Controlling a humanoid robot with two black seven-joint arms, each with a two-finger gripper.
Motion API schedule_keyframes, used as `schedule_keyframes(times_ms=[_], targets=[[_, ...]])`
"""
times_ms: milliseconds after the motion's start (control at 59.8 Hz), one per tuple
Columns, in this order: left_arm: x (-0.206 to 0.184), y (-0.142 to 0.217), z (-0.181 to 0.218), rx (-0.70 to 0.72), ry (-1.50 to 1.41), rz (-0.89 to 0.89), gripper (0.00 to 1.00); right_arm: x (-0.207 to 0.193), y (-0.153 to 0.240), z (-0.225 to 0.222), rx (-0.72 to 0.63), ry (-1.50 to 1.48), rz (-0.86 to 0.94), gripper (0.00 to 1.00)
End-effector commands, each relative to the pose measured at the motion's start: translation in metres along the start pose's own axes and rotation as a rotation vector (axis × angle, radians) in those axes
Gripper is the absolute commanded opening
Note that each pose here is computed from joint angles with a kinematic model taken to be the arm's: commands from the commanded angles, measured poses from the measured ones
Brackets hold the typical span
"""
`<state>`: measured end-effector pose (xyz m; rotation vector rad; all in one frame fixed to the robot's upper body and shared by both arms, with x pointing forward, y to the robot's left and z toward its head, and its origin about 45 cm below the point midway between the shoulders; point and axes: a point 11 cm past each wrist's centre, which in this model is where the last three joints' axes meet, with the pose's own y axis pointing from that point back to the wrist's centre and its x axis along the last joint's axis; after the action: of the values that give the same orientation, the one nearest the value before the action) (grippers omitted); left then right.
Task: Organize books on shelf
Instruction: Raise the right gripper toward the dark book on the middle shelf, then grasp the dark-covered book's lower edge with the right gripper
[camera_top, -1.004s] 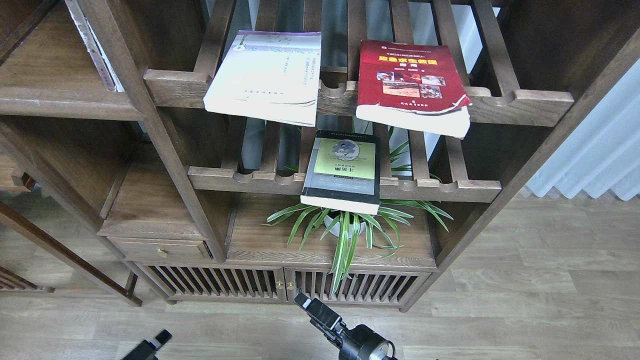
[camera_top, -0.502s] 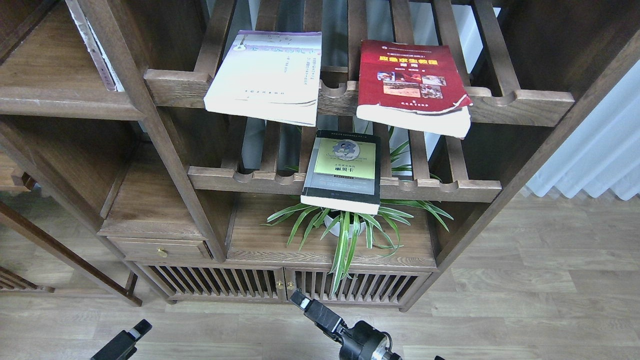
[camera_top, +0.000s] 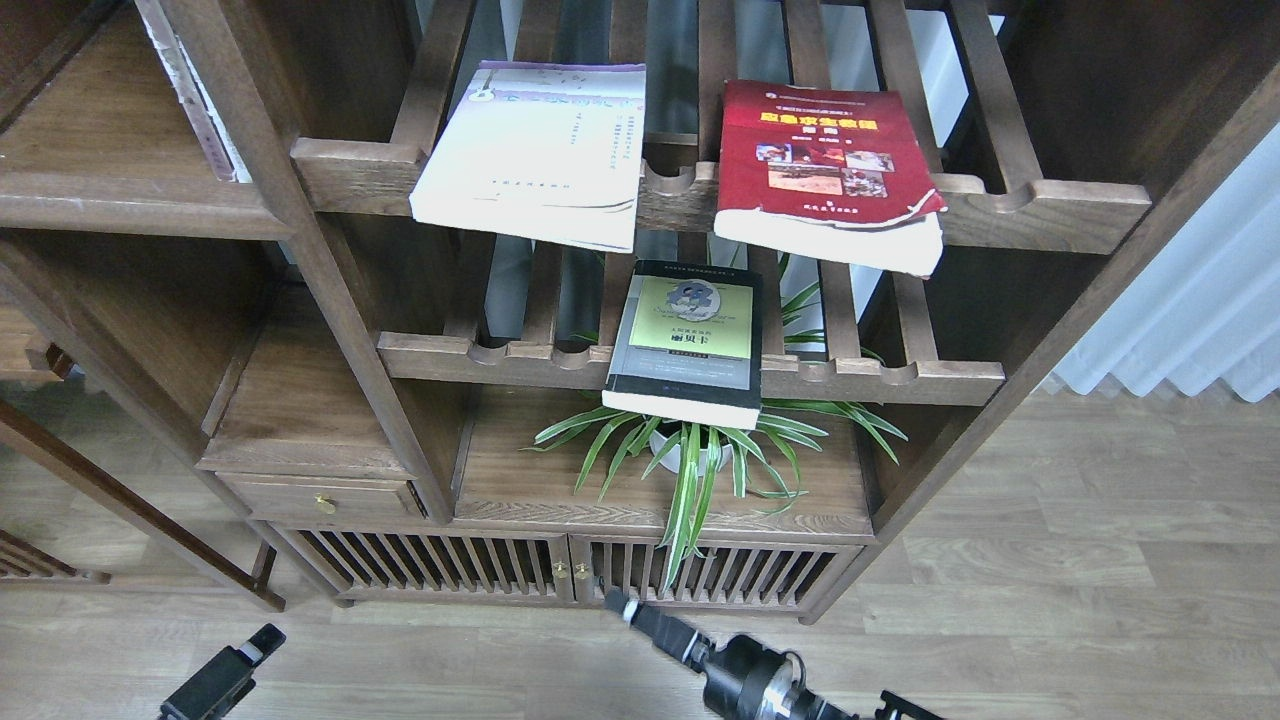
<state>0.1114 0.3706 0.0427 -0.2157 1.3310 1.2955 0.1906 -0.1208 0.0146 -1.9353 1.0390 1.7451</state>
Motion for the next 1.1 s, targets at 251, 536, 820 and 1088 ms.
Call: schedule_keyframes(times_ms=[251,536,820,1088], targets=[[0.006,0.005,0.016,-0.051,-0.003,0.019,1.0,-0.057,-0.013,0.008,0.003,-0.04,-0.178,1.0],[0.006,0.005,0.018,-0.061,-0.004,0.018,1.0,-0.069,-0.03,-0.028,0.091,-0.112,-0.214,1.0],[0.009,0.007,0.026,-0.084,-0.004,0.028,1.0,-0.077,-0.043,-0.04,0.088,-0.088,-0.232,1.0],[0.012,0.008,0.035,-0.113,-0.005,0.038,1.0,-0.081,-0.046,-0.065,0.238,-0.165,-0.241,0.99]])
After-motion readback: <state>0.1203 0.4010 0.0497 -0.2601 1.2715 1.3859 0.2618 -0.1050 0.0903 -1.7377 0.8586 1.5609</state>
